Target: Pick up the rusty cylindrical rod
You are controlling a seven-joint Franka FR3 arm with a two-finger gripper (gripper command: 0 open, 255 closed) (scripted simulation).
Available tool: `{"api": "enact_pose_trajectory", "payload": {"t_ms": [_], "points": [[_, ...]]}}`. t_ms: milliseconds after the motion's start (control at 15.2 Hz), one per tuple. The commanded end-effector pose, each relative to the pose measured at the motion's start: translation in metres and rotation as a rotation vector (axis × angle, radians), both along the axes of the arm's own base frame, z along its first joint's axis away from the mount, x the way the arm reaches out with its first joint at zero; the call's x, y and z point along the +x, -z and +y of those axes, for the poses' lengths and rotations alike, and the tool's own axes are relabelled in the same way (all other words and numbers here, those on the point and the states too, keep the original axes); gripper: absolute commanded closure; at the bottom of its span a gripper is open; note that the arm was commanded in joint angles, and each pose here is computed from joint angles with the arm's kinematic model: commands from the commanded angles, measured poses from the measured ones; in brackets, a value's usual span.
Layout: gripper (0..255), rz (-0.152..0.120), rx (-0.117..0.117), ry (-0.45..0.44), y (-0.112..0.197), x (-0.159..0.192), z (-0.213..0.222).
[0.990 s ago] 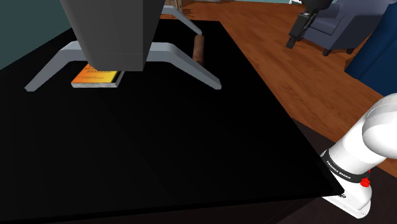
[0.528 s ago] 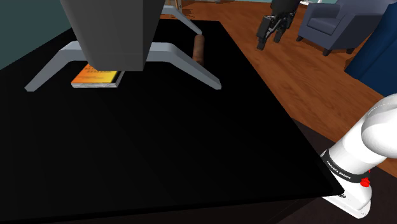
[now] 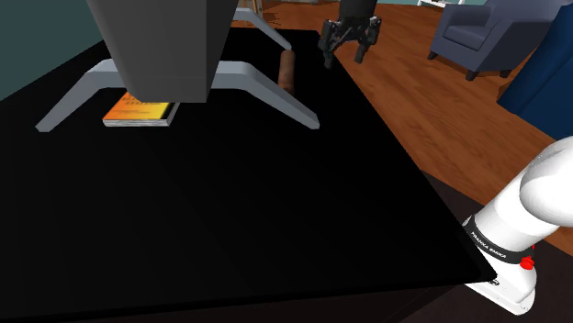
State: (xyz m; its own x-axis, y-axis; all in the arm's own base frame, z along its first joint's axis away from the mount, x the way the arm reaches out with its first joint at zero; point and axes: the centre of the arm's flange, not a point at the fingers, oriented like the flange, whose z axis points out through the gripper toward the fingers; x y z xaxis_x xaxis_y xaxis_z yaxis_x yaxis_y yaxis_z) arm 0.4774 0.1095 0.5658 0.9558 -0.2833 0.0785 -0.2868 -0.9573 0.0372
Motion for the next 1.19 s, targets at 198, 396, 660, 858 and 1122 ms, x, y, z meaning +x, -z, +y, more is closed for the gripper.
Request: {"api": "enact_pose_trajectory", "payload": {"t_ms": [198,396,660,858,1122], "points": [[0,0.005,0.031,0.154,0.010,0.063,0.021],[0,0.008,0.048,0.243,0.015,0.101,0.030],[0,0.012,0.072,0.362,0.022,0.153,0.037],[0,0.012,0.076,0.385,0.033,0.164,0.038],[0,0.012,0.076,0.385,0.055,0.164,0.038]]}}
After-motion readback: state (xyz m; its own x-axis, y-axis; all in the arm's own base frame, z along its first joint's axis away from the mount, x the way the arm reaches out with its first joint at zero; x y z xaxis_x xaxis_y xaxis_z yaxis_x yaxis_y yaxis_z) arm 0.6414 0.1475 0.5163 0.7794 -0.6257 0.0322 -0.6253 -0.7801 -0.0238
